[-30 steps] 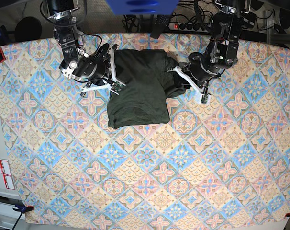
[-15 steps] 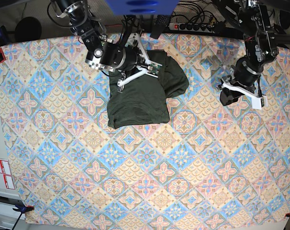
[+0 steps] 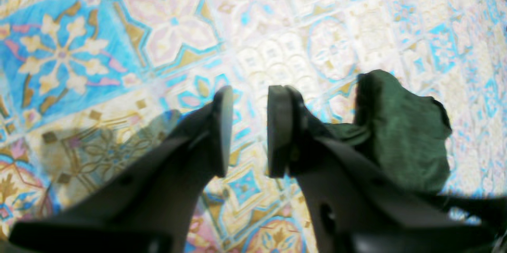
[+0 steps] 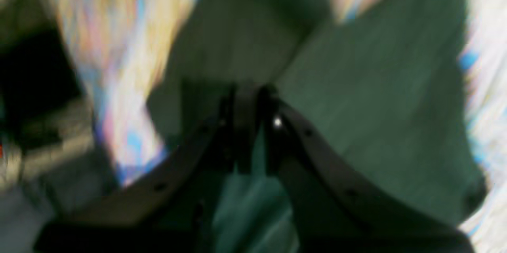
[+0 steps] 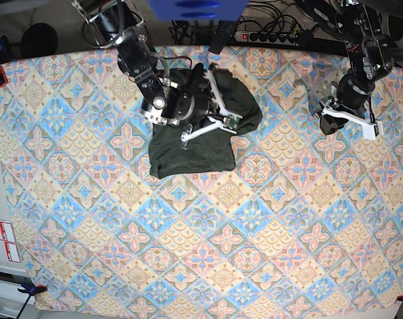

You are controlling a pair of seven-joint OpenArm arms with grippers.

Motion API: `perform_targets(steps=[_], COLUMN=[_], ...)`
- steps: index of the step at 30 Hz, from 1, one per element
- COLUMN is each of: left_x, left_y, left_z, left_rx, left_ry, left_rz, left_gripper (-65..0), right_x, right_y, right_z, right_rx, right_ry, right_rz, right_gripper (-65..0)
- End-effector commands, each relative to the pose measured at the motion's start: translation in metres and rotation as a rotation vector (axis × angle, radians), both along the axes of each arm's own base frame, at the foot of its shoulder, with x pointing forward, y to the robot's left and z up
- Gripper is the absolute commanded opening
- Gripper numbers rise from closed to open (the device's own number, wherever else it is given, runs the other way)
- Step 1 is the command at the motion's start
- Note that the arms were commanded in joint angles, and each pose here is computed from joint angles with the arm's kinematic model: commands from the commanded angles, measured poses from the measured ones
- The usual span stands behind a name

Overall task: Fold the T-shirt properly
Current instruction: 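Grasp the green bundle's edge with the right gripper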

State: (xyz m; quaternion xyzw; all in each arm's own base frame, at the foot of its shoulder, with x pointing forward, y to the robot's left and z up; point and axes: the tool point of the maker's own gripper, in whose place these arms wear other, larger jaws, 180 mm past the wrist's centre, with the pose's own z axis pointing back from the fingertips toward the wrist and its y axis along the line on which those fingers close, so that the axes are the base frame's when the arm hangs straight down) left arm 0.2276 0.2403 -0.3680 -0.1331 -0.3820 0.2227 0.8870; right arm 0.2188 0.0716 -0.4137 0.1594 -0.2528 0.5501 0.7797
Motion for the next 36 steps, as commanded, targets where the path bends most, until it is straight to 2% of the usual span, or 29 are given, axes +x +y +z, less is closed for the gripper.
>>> perform_targets(steps=[1, 5, 13, 23, 28, 36], left_x=[0.005, 0.004, -0.001, 0.0, 0.003, 0.007], left_y=[0.003, 0.003, 0.007, 0.007, 0.007, 0.007], left_z=[0.01, 0.008, -0.01, -0.014, -0.012, -0.011], left_rx=[0.014, 0.013, -0.006, -0.017, -0.017, -0.018], left_ry=[-0.035, -0.03, 0.017, 0.024, 0.016, 0.007], left_rz=[-0.005, -0.005, 0.016, 0.023, 0.023, 0.022], left_gripper=[-50.5, -50.5, -50.5, -50.5, -50.5, -50.5], right_x=[0.002, 0.003, 0.012, -0.008, -0.007, 0.023], right_y=[0.005, 0.019, 0.031, 0.031, 0.028, -0.062], right_z=[0.003, -0.003, -0.02, -0.072, -0.082, -0.094], right_rx=[0.02, 0.026, -0.009, -0.084, -0.084, -0.138], right_ry=[-0.001, 0.034, 0.1, 0.288, 0.311, 0.295], right_rz=[0.002, 0.002, 0.01, 0.018, -0.054, -0.253], right_gripper=[-61.0, -65.0, -65.0, -65.0, -65.0, -65.0])
